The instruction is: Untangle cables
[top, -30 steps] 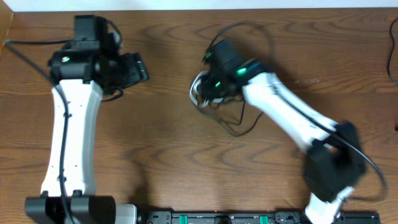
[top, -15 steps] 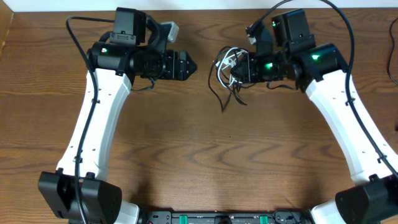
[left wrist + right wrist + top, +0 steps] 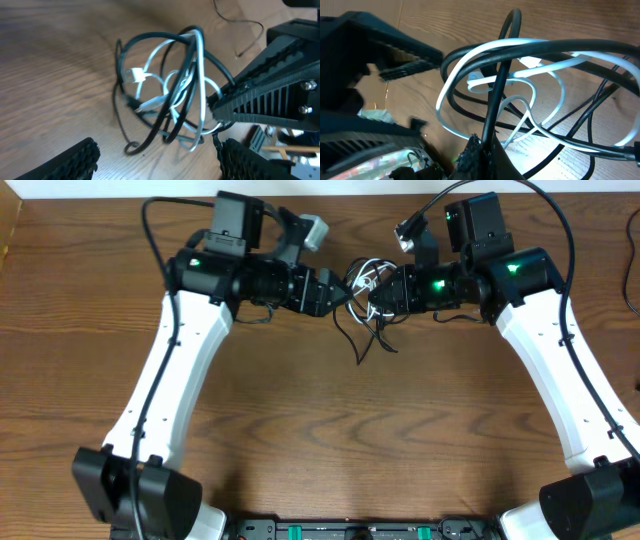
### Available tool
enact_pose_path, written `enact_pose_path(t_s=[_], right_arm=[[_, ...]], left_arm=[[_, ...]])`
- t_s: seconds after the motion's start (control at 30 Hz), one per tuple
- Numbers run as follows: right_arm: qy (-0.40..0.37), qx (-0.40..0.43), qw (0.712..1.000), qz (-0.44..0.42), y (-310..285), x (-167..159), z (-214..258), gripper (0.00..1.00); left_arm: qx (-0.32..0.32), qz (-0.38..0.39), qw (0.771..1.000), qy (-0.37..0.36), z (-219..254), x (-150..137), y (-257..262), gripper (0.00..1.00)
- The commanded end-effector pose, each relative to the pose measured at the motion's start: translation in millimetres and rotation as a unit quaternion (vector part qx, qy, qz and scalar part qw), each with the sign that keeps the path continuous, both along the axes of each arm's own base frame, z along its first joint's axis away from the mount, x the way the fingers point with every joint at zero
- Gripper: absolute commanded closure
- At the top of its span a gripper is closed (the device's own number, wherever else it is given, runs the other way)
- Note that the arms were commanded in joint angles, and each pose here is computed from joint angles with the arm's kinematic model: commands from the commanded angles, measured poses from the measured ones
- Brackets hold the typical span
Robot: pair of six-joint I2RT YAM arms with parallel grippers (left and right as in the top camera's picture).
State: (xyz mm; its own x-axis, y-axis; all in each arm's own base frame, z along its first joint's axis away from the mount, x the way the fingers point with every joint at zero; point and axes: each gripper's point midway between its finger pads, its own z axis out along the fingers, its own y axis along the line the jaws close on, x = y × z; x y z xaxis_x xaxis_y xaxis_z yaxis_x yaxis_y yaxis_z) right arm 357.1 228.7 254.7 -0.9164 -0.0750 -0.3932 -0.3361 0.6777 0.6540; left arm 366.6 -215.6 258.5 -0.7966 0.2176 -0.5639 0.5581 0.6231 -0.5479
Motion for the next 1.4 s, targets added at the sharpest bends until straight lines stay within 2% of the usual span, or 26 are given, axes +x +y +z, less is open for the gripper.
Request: enact_pose_path(t_s=[0.0, 0.13, 0.2, 0.27, 0.3, 0.37, 0.43, 0.6, 0.8, 1.1, 1.23, 1.37], right_arm=[[-0.004, 0.009, 1.000, 0.013, 1.0, -3.5, 4.3, 0.99], [-0.004, 0.008, 1.000, 0.015, 0.8, -4.4, 3.6, 0.99], [-0.004, 0.007, 1.000, 0.015, 0.7, -4.4, 3.6, 0.99], [-0.004, 0.006, 1.000, 0.014, 0.4, -4.4, 3.2, 0.99], [-0.003, 0.003, 1.000, 0.012, -0.6, -4.0, 2.2, 0.99], [-0.002, -0.008, 1.000, 0.005, -3.7, -3.3, -1.1, 0.99], [0.002, -0.028, 1.000, -0.006, -9.4, -2.4, -6.8, 0.99], [0.022, -0.093, 0.995, -0.037, -29.9, -4.9, -26.2, 0.99], [0.052, -0.151, 0.985, -0.071, -49.7, -9.0, -56.0, 0.99], [0.099, -0.196, 0.966, -0.137, -70.4, -13.2, -115.4, 0.99], [0.103, -0.204, 0.963, -0.144, -74.1, -15.1, -130.8, 0.99], [0.101, -0.250, 0.946, -0.178, -93.5, -13.8, -142.1, 0.99]], left_arm=[[-0.020, -0.039, 0.999, 0.021, -15.5, -3.7, -20.0, 0.21], [-0.021, -0.057, 0.998, 0.034, -32.1, -2.0, -35.0, 0.22], [-0.019, -0.060, 0.997, 0.041, -40.6, -0.2, -39.0, 0.31], [-0.017, -0.061, 0.997, 0.046, -46.7, 1.7, -40.6, 0.47], [-0.017, -0.061, 0.997, 0.048, -48.9, 2.7, -40.8, 0.61], [-0.008, -0.054, 0.997, 0.046, -51.9, 6.1, -37.8, 0.79], [0.001, -0.043, 0.998, 0.037, -52.7, 11.5, -32.6, 0.92], [-0.009, -0.017, 1.000, 0.003, -35.6, 27.9, -17.7, 0.92], [-0.031, 0.037, 0.998, -0.045, 7.0, 41.5, 2.3, 0.92], [-0.057, 0.049, 0.993, -0.094, 63.2, 19.0, 9.0, 0.93], [-0.063, 0.051, 0.991, -0.110, 79.5, 10.3, 11.0, 0.92], [-0.068, 0.051, 0.989, -0.124, 91.4, 3.7, 12.8, 0.92]])
